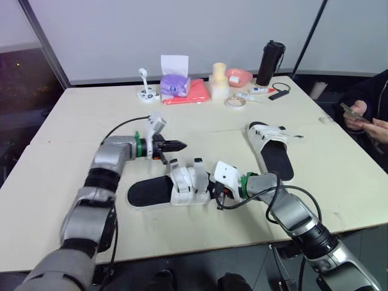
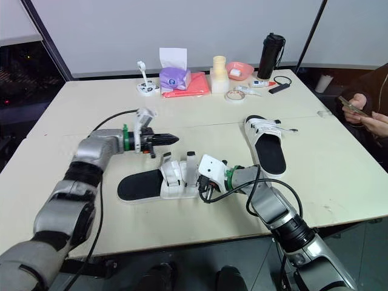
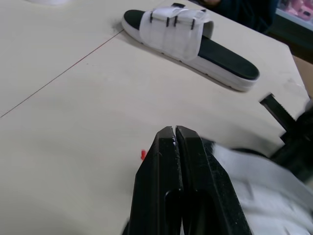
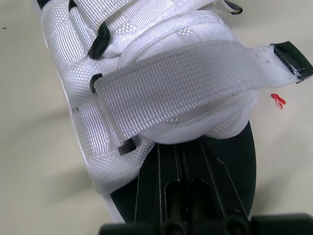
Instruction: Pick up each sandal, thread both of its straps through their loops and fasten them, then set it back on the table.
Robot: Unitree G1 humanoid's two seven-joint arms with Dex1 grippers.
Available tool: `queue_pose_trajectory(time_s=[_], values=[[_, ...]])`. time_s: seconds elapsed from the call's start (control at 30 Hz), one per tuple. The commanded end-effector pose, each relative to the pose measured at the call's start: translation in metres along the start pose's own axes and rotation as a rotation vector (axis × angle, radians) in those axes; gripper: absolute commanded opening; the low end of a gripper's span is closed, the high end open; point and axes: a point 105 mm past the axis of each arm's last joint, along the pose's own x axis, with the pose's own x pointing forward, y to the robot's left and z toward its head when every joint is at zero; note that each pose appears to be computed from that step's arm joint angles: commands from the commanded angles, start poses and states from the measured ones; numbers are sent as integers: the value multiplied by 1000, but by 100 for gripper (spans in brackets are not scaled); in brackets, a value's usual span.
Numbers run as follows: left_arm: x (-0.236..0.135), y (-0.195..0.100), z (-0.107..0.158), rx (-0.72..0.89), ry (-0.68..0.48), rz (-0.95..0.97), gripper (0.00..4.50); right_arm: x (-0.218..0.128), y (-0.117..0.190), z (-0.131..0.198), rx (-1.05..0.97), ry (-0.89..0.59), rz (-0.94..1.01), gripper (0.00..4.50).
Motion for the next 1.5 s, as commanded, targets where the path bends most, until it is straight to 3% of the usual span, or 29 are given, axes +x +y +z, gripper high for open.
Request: queue_pose_trajectory(time_s=[0.03, 0.13, 0.23, 0.47, 0.73, 1.27, 1.5], values=[[-29, -15, -2, 108, -4, -30, 3, 7, 23, -49, 111, 164, 62, 0], [-46, -26, -18, 112, 27, -27, 3, 7, 25, -49, 108, 165, 69, 0], [-56, -33, -20, 21, 6, -15, 92, 8, 25, -49, 105, 164, 76, 0], [-57, -39, -26, -254, -54, 31, 447, 7, 25, -49, 94, 168, 79, 0], [-56, -58, -55, -609, -26, -14, 447, -20, 12, -36, -23, 167, -14, 0], [-8, -54, -67, -803, -56, -47, 447, -106, -12, 7, -328, 245, -81, 0], [27, -59, -54, -856, -82, -145, 447, -119, -10, 12, -349, 264, -68, 0]])
